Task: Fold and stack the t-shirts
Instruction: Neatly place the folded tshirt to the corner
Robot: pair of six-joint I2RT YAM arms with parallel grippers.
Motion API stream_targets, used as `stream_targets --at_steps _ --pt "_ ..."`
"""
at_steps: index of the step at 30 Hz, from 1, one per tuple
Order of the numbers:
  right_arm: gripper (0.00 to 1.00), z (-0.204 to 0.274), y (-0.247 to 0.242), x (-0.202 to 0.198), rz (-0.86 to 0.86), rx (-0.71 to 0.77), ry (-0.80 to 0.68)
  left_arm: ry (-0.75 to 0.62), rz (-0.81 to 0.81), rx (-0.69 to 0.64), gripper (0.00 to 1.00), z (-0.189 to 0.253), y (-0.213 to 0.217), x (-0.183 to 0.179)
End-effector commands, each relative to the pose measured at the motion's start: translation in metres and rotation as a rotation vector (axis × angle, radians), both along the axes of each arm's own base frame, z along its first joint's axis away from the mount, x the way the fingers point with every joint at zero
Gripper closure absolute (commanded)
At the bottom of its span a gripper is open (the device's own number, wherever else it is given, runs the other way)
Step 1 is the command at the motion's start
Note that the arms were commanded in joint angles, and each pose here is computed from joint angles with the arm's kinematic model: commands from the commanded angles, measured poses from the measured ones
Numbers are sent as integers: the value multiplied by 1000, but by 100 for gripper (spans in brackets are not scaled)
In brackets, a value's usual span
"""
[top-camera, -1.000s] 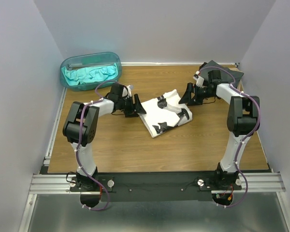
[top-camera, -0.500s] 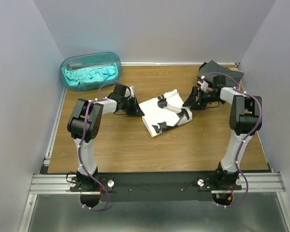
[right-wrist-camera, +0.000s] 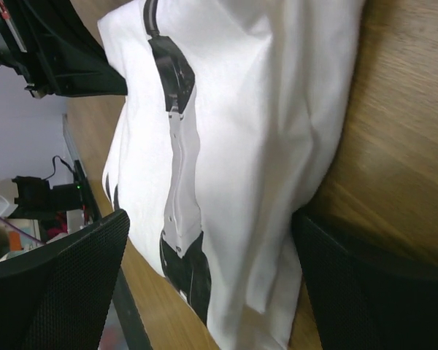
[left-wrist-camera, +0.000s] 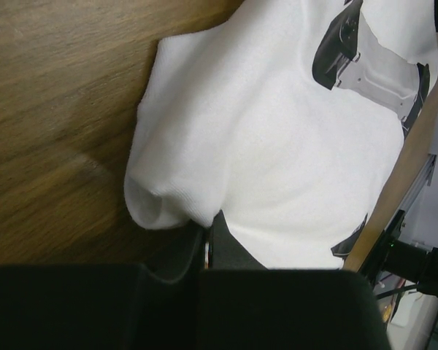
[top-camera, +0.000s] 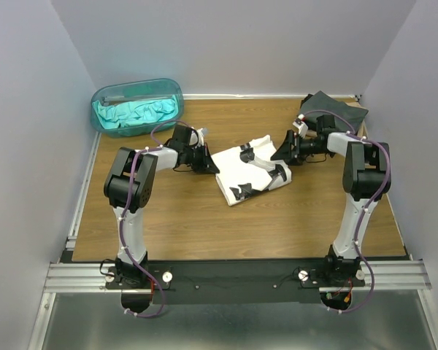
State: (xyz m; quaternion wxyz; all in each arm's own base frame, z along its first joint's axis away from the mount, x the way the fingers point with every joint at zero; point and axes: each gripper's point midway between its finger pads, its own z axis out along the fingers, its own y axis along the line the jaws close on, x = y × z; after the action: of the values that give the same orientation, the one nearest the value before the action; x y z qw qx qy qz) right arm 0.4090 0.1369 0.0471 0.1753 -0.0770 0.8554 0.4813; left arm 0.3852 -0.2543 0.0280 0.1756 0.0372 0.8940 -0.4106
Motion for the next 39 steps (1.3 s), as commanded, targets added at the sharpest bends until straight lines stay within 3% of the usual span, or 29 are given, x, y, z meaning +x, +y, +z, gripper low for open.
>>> stream_targets --at_steps 1,9,14,15,23,24,25,26,28,31,39 --pt "1 -69 4 -31 13 -166 136 41 -10 75 100 -33 8 -7" --pt "7 -80 30 -40 58 -187 156 33 -16 61 100 -29 5 -4" --pt "22 -86 40 -39 71 -222 155 29 -17 56 100 -27 4 -2" --pt "31 -87 40 -38 64 -230 161 29 -17 56 100 -27 4 -2" --pt "73 -76 30 -19 3 -322 103 6 -13 52 99 -18 3 3" --pt "87 -72 29 -16 -7 -327 98 1 -12 52 95 -16 3 4" --pt "93 -68 28 -13 -14 -333 85 -10 -11 49 89 -11 3 8" --pt "98 -60 26 -8 -28 -343 61 -11 -8 50 74 -7 4 9" --pt "100 -44 24 4 -54 -365 18 -33 8 52 61 6 10 17" --pt "100 -24 20 21 -83 -391 -36 -66 37 57 52 24 25 29" --pt "100 12 -2 70 -130 -541 -123 -88 92 101 51 32 74 30"
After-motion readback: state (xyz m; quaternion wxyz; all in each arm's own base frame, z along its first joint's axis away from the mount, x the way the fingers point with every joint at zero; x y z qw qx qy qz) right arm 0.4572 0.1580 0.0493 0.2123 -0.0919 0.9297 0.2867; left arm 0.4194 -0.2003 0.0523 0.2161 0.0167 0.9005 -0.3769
